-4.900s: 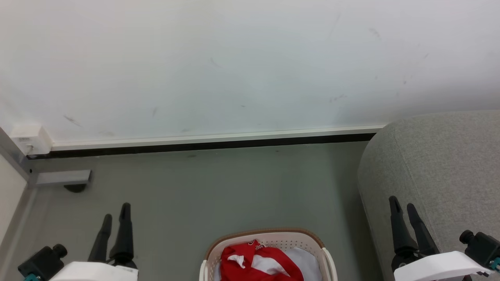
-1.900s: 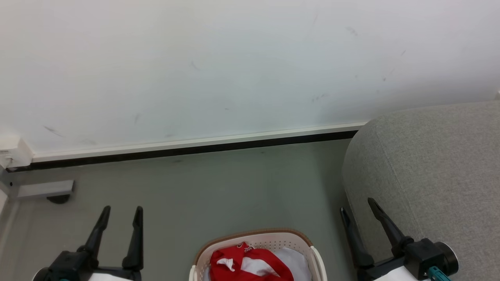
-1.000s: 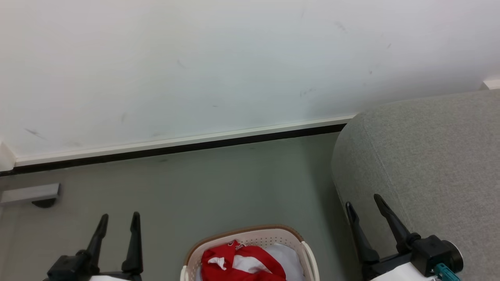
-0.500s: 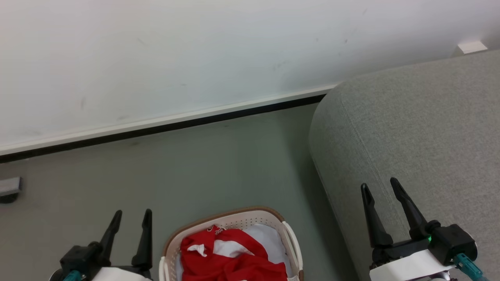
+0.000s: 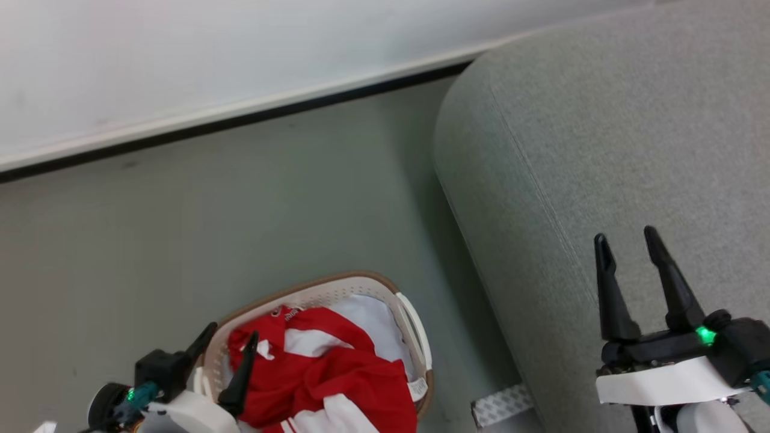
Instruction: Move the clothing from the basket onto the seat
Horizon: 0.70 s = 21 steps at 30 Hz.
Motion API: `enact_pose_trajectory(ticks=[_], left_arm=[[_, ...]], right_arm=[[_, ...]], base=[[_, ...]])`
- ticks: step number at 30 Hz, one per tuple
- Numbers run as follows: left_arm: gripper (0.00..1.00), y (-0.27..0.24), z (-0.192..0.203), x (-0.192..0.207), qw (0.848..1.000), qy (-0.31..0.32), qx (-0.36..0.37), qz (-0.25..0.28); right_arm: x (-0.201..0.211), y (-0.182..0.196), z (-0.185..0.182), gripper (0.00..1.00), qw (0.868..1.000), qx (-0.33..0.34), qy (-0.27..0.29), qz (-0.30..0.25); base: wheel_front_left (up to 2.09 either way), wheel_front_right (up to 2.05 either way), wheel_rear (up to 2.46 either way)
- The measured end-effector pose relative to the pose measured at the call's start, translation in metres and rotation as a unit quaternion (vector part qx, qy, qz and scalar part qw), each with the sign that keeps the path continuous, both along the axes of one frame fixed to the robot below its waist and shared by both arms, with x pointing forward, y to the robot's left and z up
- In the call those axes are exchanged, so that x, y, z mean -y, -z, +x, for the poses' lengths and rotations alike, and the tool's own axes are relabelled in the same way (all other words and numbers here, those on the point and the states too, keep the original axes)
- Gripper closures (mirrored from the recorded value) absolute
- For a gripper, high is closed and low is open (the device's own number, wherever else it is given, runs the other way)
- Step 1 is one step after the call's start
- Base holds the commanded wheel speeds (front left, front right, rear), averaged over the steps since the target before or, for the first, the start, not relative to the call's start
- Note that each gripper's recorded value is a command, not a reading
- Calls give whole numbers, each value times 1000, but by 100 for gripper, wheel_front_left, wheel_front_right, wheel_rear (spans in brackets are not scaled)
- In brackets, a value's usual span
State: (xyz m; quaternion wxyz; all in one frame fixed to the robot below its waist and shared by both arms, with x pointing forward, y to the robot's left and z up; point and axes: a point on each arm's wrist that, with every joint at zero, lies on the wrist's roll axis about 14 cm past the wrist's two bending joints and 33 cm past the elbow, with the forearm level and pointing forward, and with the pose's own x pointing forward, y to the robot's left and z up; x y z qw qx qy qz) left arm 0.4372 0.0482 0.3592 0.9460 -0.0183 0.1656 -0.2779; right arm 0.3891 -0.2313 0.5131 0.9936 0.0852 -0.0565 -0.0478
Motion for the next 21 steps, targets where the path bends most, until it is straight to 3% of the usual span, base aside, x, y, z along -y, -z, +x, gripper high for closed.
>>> enact_pose_trajectory(ticks=[11,21], left_arm=[[0,77,-2,24,986,118,-82,82],[0,146,-24,38,935,263,-141,193]], right_arm=[[31,8,5,0,999,-12,45,-12],[44,28,10,0,997,-40,66,-9]], base=[[0,0,0],[0,0,0]])
